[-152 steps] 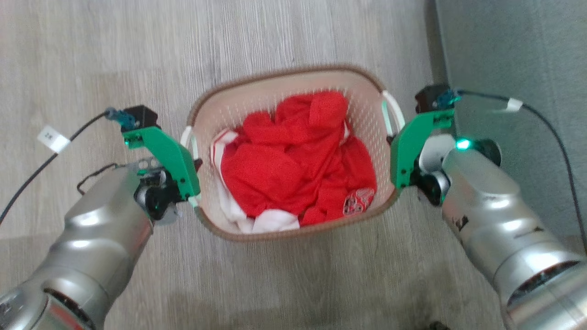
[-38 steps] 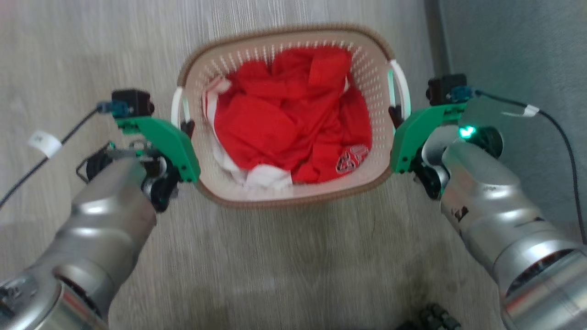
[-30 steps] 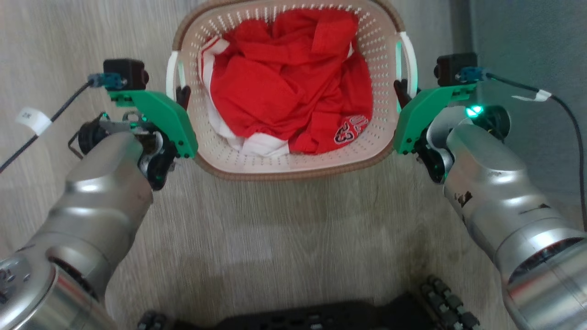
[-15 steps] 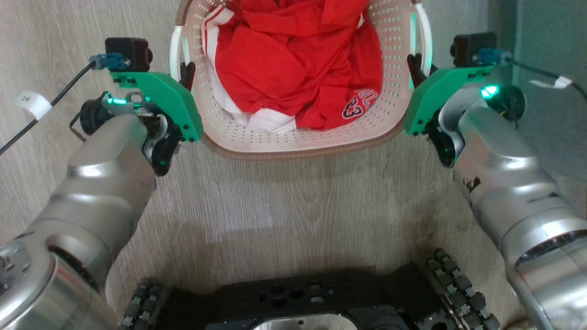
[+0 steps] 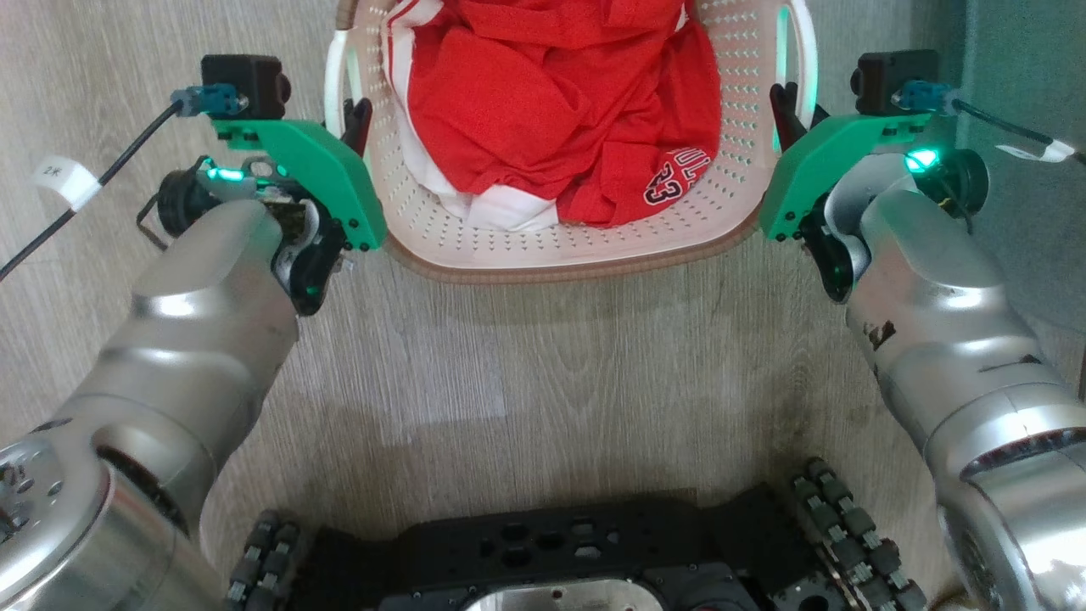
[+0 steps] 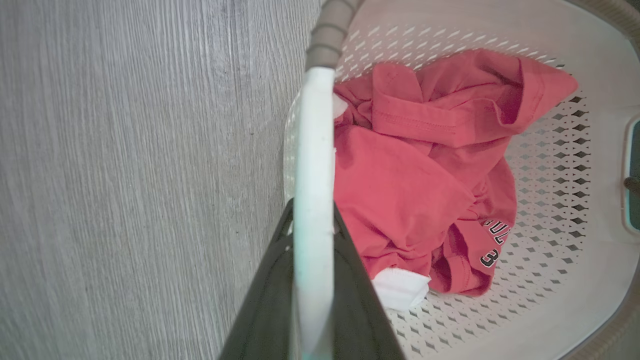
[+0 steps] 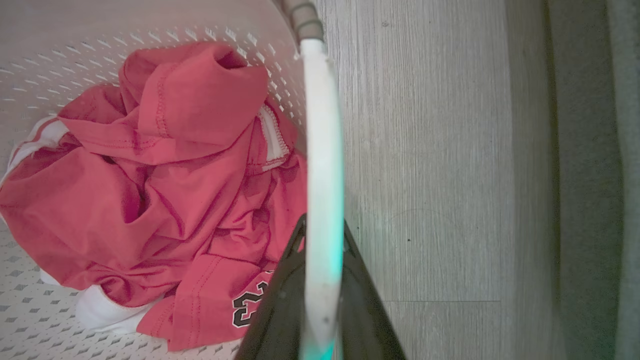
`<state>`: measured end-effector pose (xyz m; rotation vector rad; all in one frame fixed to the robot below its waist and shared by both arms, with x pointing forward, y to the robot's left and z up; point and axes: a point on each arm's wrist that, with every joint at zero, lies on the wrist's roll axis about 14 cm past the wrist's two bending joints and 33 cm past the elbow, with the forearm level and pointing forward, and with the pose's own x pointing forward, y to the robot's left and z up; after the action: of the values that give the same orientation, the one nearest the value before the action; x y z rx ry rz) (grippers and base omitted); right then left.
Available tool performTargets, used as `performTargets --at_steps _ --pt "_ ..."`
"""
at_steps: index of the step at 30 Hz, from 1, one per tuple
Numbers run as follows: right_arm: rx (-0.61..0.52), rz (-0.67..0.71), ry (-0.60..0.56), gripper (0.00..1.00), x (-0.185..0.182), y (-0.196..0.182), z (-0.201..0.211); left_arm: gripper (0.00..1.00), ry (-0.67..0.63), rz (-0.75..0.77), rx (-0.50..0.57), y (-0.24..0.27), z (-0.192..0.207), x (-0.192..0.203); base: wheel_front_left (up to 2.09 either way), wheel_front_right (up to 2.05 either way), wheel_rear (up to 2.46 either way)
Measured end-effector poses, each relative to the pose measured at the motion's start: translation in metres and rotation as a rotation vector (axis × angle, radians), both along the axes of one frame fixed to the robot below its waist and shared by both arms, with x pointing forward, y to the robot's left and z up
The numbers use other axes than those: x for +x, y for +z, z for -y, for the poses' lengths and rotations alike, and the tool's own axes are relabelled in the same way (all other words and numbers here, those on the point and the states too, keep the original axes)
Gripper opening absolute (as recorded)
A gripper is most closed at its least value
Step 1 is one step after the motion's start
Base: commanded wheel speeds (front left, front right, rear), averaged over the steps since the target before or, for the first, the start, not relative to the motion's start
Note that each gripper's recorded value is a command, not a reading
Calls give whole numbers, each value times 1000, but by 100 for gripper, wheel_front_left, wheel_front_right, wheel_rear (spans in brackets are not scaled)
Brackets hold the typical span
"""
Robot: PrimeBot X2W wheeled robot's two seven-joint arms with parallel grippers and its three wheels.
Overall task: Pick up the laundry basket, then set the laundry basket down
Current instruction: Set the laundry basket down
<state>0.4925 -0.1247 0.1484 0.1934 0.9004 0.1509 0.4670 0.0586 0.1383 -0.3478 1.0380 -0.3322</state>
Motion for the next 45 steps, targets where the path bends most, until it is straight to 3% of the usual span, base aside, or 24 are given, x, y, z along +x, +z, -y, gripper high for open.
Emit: performTargets --at_steps 7,8,9,10,11,25,31,38,45 --pt "-15 0 10 0 1 2 1 0 -4 3 -2 3 2 0 0 0 0" --pt "-16 1 9 37 1 3 1 0 -4 3 -2 4 1 0 0 0 0" --pt "-15 1 6 100 1 3 1 42 3 2 -4 4 1 1 0 0 0" --pt "-15 1 6 100 1 3 1 42 7 2 -6 4 1 1 0 0 0" --pt "-14 1 6 100 2 3 0 100 6 3 -7 5 1 1 0 0 0" --pt "-20 45 -16 100 12 14 9 100 17 46 26 14 -16 8 0 0 0" --pt "10 231 -46 100 45 64 8 100 46 160 48 46 -28 35 0 0 0" --pt "-13 389 -60 100 46 104 17 100 106 373 28 106 -26 76 0 0 0" --pt "-5 587 -66 100 49 170 18 100 154 521 82 144 -45 50 0 0 0"
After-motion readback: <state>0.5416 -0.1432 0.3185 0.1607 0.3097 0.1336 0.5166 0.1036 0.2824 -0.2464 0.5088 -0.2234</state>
